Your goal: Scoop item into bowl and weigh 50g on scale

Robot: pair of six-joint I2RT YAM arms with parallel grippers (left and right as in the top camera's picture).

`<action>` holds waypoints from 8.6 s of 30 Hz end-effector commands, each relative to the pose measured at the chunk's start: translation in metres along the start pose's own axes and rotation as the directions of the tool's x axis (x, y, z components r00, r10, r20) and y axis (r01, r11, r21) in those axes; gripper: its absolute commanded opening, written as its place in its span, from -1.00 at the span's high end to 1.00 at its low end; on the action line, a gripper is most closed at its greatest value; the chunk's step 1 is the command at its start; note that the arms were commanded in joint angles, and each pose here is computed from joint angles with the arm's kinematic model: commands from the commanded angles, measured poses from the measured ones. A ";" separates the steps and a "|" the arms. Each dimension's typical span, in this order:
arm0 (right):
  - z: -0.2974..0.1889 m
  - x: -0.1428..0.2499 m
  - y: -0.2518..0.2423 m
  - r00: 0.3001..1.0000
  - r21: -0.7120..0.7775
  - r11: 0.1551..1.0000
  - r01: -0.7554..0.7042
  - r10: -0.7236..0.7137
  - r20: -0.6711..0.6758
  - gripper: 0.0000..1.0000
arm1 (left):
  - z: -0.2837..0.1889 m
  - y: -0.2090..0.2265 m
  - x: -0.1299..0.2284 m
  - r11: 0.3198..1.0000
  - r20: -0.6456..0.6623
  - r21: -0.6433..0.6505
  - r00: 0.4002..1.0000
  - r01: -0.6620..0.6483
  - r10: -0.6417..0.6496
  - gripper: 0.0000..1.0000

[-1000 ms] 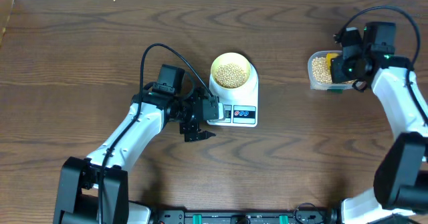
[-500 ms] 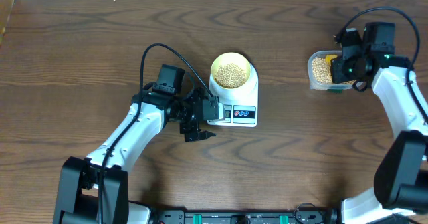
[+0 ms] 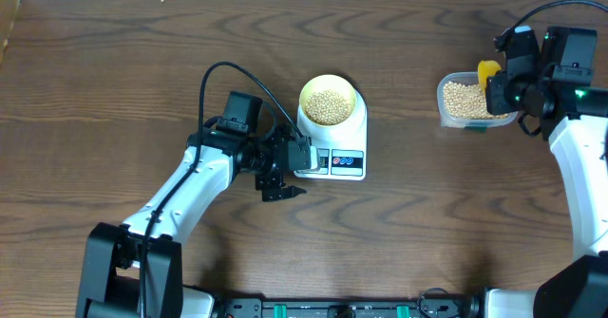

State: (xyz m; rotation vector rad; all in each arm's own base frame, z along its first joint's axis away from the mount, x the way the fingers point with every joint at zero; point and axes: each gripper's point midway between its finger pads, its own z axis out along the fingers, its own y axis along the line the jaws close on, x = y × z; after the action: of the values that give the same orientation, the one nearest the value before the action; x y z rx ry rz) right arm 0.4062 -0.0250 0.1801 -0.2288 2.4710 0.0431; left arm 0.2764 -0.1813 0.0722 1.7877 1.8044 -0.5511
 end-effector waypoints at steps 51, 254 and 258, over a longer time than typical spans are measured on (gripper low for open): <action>0.073 0.048 -0.020 0.973 -0.264 0.939 -0.221 0.193 -0.129 0.98 | 0.003 -0.005 0.001 1.000 0.007 0.017 1.000 0.018 -0.019 -0.96; 0.025 0.044 -0.036 0.834 -0.118 0.830 -0.546 0.523 -0.177 0.81 | 0.003 -0.005 0.001 1.000 0.007 0.017 1.000 0.018 -0.019 -0.96; 0.025 0.043 -0.037 0.835 -0.119 0.831 -0.544 0.522 -0.172 0.67 | 0.003 -0.005 0.001 1.000 0.007 0.017 1.000 0.018 -0.019 -0.96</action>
State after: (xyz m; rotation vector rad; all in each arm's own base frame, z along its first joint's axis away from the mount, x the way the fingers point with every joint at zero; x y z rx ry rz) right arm 0.3924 -0.0630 0.1230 0.4535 2.6158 0.5298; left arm 0.2764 -0.1813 0.0722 1.7877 1.8044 -0.5511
